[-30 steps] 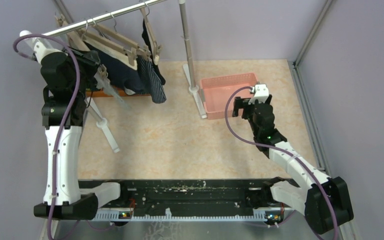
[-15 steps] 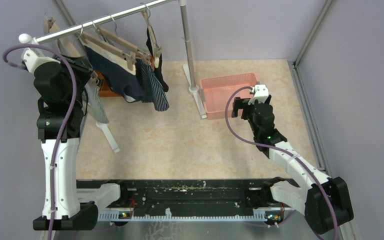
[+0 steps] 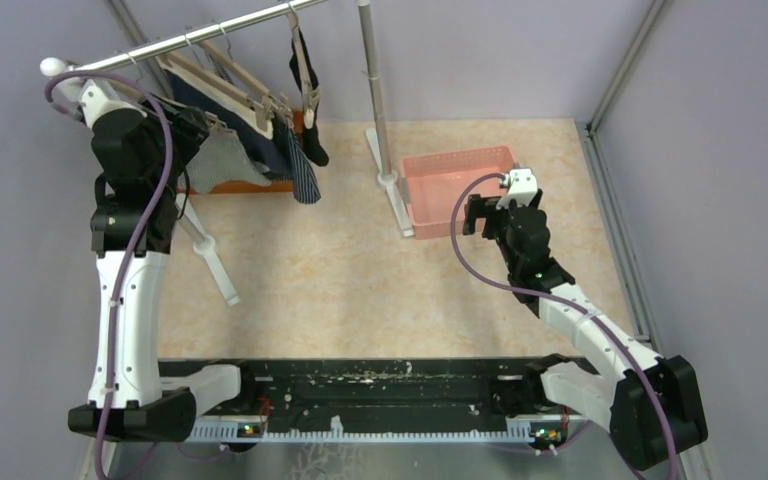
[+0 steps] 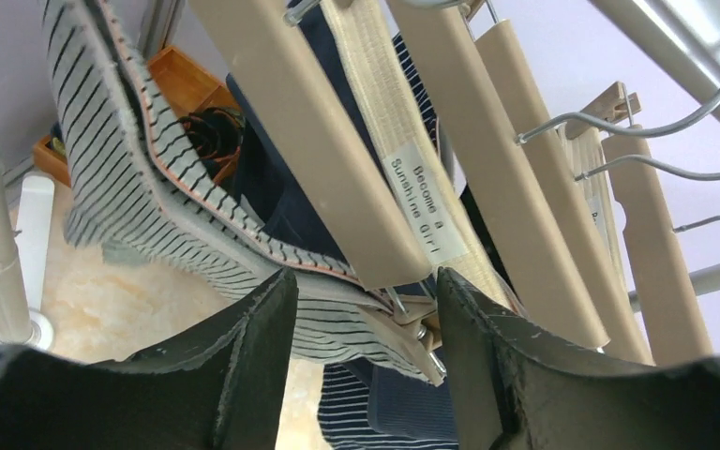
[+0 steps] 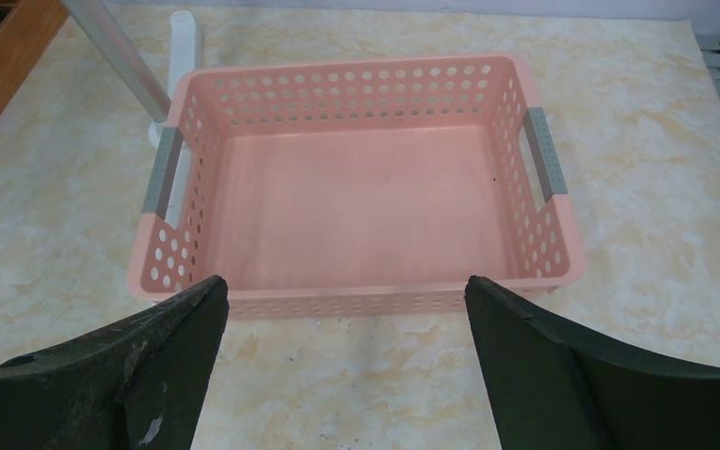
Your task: Remove the underwear clipped to the hanger
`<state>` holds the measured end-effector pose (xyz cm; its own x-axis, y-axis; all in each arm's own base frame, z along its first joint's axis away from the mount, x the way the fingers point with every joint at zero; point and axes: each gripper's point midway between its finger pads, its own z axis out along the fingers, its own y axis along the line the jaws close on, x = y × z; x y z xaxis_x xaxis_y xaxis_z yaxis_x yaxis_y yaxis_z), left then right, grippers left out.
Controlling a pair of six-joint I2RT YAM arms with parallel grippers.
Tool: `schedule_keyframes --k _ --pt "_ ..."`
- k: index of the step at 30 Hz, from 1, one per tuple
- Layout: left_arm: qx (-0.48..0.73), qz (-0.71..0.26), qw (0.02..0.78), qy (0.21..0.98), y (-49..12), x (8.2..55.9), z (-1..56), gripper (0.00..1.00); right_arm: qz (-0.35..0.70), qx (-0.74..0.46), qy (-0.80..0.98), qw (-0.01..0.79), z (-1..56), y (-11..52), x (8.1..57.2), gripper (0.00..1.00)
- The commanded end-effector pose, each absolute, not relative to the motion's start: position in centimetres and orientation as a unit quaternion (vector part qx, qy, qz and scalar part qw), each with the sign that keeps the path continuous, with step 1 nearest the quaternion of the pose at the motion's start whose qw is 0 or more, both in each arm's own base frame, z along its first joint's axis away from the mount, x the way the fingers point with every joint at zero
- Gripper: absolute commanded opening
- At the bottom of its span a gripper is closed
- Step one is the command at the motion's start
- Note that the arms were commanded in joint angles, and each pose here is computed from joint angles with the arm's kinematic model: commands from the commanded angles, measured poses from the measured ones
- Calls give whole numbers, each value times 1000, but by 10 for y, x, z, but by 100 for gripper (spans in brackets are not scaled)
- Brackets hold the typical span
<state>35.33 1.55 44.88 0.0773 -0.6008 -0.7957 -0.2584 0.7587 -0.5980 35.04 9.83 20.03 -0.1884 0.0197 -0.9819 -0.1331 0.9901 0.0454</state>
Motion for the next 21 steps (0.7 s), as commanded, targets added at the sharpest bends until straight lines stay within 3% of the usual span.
schedule_keyframes --k 1,8,16,21 --pt "-307 -131 672 661 13 354 469 61 67 -35 745 663 224 102 355 97" --pt "-311 -124 676 657 17 353 482 40 66 -35 751 656 217 103 357 97" --pt "-313 -125 674 657 17 345 483 27 65 -30 751 656 217 102 357 97" --pt "-320 -112 669 662 21 340 478 28 63 -27 752 655 216 101 357 97"
